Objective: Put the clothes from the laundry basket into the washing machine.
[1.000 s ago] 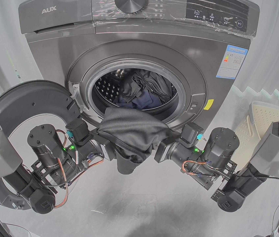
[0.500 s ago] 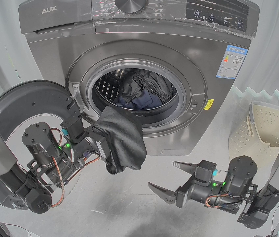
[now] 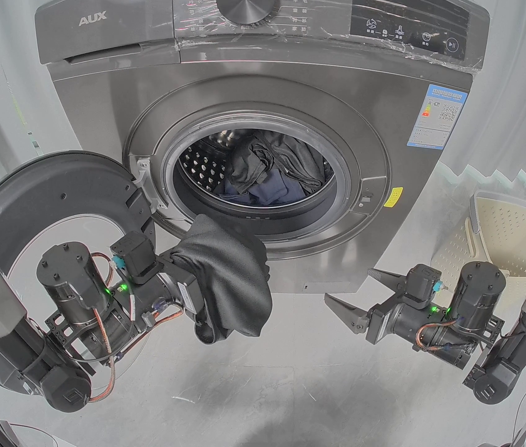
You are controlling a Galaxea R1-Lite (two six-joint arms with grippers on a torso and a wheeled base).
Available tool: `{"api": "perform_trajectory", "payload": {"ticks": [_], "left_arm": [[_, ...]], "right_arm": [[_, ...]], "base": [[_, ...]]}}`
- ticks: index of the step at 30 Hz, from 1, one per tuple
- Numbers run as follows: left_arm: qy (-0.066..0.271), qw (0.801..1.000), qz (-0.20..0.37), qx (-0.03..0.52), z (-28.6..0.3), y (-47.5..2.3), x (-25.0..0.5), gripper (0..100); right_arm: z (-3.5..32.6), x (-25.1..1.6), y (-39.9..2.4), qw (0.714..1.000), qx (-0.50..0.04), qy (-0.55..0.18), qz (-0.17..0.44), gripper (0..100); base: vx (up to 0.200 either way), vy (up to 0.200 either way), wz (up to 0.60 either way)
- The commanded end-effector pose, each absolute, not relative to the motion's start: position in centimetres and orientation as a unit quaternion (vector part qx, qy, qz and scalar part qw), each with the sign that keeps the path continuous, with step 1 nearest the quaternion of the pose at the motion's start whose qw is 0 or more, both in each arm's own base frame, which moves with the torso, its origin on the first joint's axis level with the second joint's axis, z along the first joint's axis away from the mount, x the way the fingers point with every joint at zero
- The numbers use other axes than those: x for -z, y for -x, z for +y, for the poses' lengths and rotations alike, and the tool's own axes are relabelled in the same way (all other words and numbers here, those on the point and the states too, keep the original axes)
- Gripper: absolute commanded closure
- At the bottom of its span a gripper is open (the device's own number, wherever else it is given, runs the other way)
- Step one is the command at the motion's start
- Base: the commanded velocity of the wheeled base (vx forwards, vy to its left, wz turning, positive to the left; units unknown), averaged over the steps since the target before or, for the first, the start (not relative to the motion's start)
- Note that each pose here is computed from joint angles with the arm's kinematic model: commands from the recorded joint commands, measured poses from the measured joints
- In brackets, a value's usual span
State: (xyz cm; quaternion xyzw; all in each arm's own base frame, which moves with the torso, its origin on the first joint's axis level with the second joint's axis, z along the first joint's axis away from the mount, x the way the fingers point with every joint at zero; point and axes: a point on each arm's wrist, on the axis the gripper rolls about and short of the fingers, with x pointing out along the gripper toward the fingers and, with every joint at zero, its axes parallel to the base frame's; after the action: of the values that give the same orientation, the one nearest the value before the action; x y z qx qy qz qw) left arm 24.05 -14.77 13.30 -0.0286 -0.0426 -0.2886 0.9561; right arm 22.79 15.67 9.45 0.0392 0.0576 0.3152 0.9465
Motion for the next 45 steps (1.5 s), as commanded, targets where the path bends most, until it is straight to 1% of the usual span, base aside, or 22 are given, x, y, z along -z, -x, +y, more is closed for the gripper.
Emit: {"api": "perform_trajectory", "payload": {"ticks": [1,19,22,28,36,41,43,44,45], "left_arm": [[0.028,0.956,-0.043,0.288,-14.6,-24.0,-13.3,100],[0.023,0.954,-0.038,0.296,-15.0,-23.7,-13.0,100],[0.022,0.95,-0.035,0.308,-15.6,-23.3,-12.9,100],[0.018,0.942,-0.019,0.334,-16.8,-22.1,-12.2,100],[0.017,0.942,-0.013,0.336,-16.9,-21.8,-12.0,100],[0.023,0.941,-0.011,0.339,-17.3,-22.3,-11.8,100],[0.006,0.938,0.006,0.348,-18.8,-23.1,-10.1,100],[0.006,0.938,0.006,0.348,-18.8,-23.1,-10.1,100],[0.004,0.935,0.02,0.355,-19.5,-23.3,-9.1,100]], "right_arm": [[15.4,-9.7,-23.4,0.95,-0.306,-0.042,0.051,0],[16.0,-9.3,-22.9,0.945,-0.318,-0.041,0.061,0],[16.2,-8.9,-22.2,0.942,-0.326,-0.037,0.072,0],[16.6,-8.2,-20.8,0.932,-0.349,-0.025,0.092,0],[17.3,-7.6,-18.7,0.918,-0.38,-0.014,0.113,0],[17.4,-7.9,-18.0,0.914,-0.39,-0.014,0.111,0],[17.4,-7.7,-17.6,0.912,-0.393,-0.011,0.118,0],[17.4,-7.7,-17.6,0.912,-0.393,-0.011,0.118,0],[17.5,-7.6,-17.2,0.908,-0.401,-0.009,0.12,0]], "base": [[0.0,0.0,0.0],[0.2,0.0,0.0],[0.2,0.0,0.0],[0.0,0.0,0.0],[0.0,0.0,0.0],[0.0,0.0,0.0],[0.0,0.0,0.0],[0.0,0.0,0.0],[0.0,0.0,0.0]]}}
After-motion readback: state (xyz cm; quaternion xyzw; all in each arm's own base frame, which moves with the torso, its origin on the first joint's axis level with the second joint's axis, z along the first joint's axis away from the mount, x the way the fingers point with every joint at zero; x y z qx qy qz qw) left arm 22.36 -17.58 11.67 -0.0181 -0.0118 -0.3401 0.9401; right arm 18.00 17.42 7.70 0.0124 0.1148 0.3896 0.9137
